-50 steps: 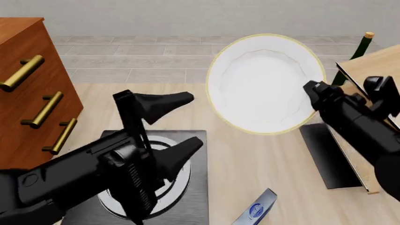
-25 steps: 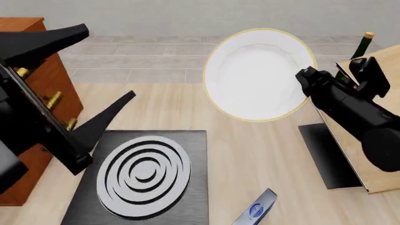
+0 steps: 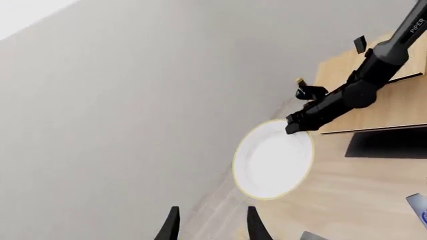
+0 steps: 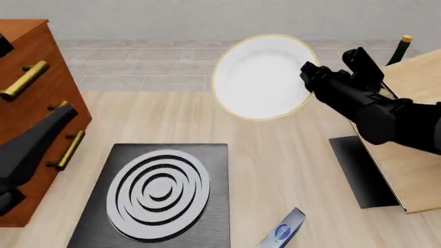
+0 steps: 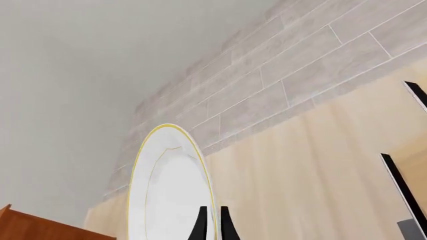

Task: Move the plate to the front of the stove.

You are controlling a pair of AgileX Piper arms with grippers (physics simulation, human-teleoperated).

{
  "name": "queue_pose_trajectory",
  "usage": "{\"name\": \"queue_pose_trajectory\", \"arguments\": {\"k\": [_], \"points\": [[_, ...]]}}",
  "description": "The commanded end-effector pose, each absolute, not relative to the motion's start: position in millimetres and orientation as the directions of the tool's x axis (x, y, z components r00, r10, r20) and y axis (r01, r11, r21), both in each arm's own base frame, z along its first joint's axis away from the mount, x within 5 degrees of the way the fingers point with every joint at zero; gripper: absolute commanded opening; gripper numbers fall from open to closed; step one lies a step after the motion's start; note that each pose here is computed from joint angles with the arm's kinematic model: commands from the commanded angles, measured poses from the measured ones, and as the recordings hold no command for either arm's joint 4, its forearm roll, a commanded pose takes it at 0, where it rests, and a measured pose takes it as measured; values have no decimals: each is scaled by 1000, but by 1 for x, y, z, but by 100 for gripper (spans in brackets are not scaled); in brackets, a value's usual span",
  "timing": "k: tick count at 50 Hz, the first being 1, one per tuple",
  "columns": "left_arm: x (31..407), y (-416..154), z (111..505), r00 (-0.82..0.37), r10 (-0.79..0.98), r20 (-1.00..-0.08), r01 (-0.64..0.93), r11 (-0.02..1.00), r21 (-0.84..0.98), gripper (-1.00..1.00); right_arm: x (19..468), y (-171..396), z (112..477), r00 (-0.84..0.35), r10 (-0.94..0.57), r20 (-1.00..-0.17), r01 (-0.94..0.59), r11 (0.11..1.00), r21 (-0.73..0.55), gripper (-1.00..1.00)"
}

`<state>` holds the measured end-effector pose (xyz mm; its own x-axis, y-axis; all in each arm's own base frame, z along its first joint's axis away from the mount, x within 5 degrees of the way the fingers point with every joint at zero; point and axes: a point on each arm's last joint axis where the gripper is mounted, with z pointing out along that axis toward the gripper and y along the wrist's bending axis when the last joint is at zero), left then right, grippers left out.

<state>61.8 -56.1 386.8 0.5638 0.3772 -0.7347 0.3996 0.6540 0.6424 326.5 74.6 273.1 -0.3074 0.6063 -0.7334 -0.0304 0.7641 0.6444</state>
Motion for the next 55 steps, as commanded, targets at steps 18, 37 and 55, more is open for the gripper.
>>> {"name": "queue_pose_trajectory", "arguments": {"k": [18,37,55], "points": [[43,-34,386,524,351,-776,383,717,583,100,377,121,259,-387,574,-721,-63,764,642,-100],[41,-32,378,511,363,-780,375,722,582,100,386,158,242,-443,608,-659,-82,704,705,-100],[39,-29,374,502,378,-778,369,720,588,100,415,171,227,-460,613,-642,-60,700,712,-100]]}}
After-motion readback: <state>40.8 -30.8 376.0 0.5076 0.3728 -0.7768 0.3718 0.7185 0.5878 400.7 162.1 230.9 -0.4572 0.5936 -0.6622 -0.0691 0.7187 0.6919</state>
